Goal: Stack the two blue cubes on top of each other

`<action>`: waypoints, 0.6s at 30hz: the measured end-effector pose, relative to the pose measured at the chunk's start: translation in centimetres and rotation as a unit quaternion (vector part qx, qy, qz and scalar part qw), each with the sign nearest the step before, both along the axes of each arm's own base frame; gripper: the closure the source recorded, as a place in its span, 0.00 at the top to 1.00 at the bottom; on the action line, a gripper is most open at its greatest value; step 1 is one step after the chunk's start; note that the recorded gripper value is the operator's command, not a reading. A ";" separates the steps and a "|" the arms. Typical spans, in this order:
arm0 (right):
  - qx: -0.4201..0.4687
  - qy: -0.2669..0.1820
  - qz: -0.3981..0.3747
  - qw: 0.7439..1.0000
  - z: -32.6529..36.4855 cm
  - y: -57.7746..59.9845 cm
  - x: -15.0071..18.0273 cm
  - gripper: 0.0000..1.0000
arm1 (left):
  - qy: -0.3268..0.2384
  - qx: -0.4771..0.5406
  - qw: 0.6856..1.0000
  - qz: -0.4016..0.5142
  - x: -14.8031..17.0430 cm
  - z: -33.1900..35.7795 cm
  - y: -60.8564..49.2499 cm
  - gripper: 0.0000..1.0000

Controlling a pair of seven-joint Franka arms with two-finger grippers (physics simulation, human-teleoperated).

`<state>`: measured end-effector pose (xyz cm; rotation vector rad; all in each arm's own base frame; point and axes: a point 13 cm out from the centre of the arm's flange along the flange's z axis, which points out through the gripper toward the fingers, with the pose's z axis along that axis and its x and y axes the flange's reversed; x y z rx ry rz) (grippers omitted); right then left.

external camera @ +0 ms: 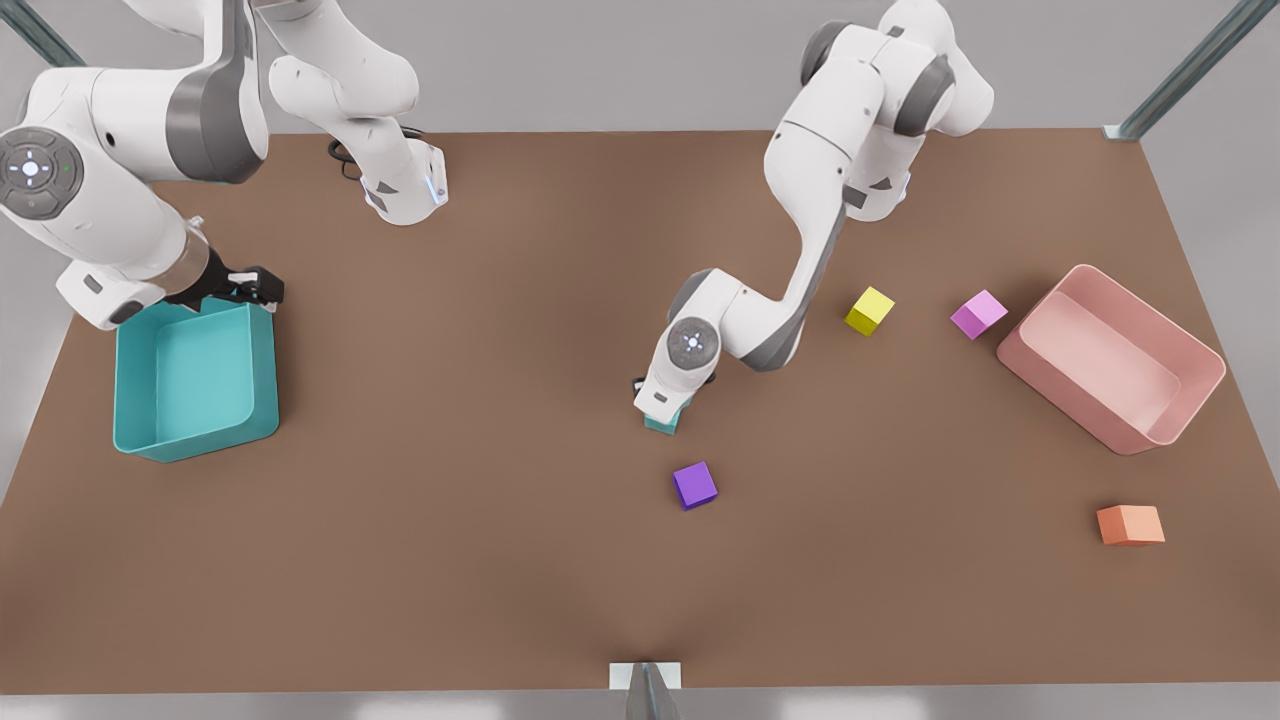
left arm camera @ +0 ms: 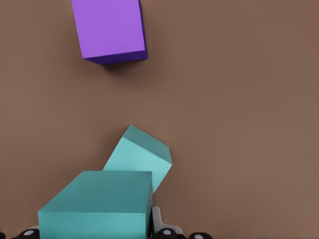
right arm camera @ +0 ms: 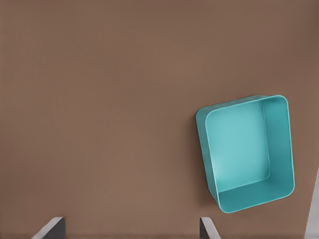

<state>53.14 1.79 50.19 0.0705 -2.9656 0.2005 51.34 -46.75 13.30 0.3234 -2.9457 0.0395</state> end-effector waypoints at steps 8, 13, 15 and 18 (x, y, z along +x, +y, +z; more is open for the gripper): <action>0.001 0.006 0.002 1.000 -0.4 -0.3 -0.1 1.00 | 0.001 -0.003 1.000 0.000 -1.0 -1.2 -1.4 0.54; 0.003 0.016 0.005 1.000 -1.5 0.0 0.5 1.00 | -0.014 -0.010 1.000 0.006 0.1 -1.2 -2.0 0.54; 0.006 0.019 0.005 1.000 -2.1 -0.1 1.1 1.00 | -0.022 -0.014 1.000 0.009 0.7 -1.2 -2.2 0.54; 0.008 0.021 0.004 1.000 -2.4 -0.1 1.2 1.00 | -0.030 -0.018 0.999 0.013 1.2 -1.3 -2.4 0.54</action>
